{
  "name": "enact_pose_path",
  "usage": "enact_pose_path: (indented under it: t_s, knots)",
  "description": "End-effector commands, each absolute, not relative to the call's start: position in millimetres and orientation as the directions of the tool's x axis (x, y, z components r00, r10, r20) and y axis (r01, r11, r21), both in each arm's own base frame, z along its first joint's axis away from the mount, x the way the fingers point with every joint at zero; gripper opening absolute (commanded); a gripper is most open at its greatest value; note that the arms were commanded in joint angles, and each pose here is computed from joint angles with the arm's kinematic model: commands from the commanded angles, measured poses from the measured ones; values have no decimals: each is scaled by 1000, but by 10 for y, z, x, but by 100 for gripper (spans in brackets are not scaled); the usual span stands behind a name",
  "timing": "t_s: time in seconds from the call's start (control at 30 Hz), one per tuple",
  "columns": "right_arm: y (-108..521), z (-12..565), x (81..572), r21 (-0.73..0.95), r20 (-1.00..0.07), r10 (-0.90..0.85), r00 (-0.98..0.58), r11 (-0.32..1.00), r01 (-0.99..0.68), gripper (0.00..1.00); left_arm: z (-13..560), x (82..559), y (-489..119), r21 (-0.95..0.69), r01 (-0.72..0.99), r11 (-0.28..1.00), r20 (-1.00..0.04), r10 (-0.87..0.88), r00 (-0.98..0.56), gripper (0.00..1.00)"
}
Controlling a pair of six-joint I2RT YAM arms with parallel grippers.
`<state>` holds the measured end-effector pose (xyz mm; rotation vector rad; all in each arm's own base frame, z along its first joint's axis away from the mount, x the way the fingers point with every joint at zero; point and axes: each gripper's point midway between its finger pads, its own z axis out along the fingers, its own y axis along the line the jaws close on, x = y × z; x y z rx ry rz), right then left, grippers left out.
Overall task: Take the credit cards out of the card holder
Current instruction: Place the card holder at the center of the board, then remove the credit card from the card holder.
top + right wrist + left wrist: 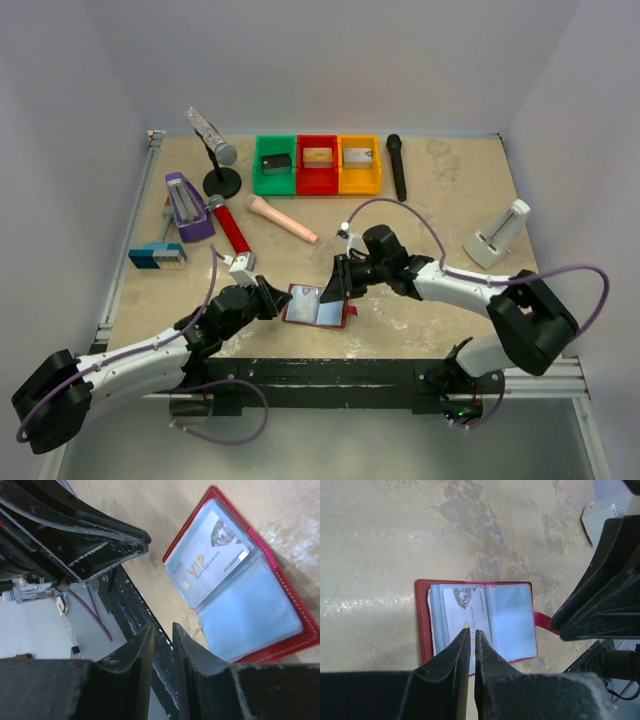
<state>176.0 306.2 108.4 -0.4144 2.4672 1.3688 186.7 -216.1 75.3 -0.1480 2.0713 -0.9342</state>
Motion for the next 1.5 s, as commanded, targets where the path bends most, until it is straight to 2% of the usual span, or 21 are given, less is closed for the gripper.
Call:
enact_pose_path:
  t_s: [0.0, 0.17, 0.33, 0.7, 1.17, 1.47]
  knots:
    - [3375, 1139, 1717, 816, -394, -109, -913, 416, -402, 25, 615, 1875, -2100, -644, 192, 740, -644, -390, -658, 12]
    - [3333, 818, 1762, 801, -336, -83, -938, 498, -331, 26, 520, 1880, -2075, -633, 175, 754, -639, -382, -668, 12]
    - [3261, 583, 1761, 773, -298, -89, -951, 562, -295, 31, 377, 1826, -2085, -622, 169, 764, -622, -352, -700, 11]
    - [3186, 353, 1812, 752, -253, -83, -964, 610, -250, 33, 281, 1714, -2085, -654, 166, 738, -588, -357, -726, 11]
    - [2990, 250, 1919, 694, -283, -129, -950, 656, -296, 35, 154, 1582, -2051, -690, 137, 711, -538, -377, -754, 11]
    - [3029, 699, 1963, 717, -354, -90, -931, 613, -332, 44, 589, 1777, -2027, -693, 183, 698, -612, -435, -661, 15]
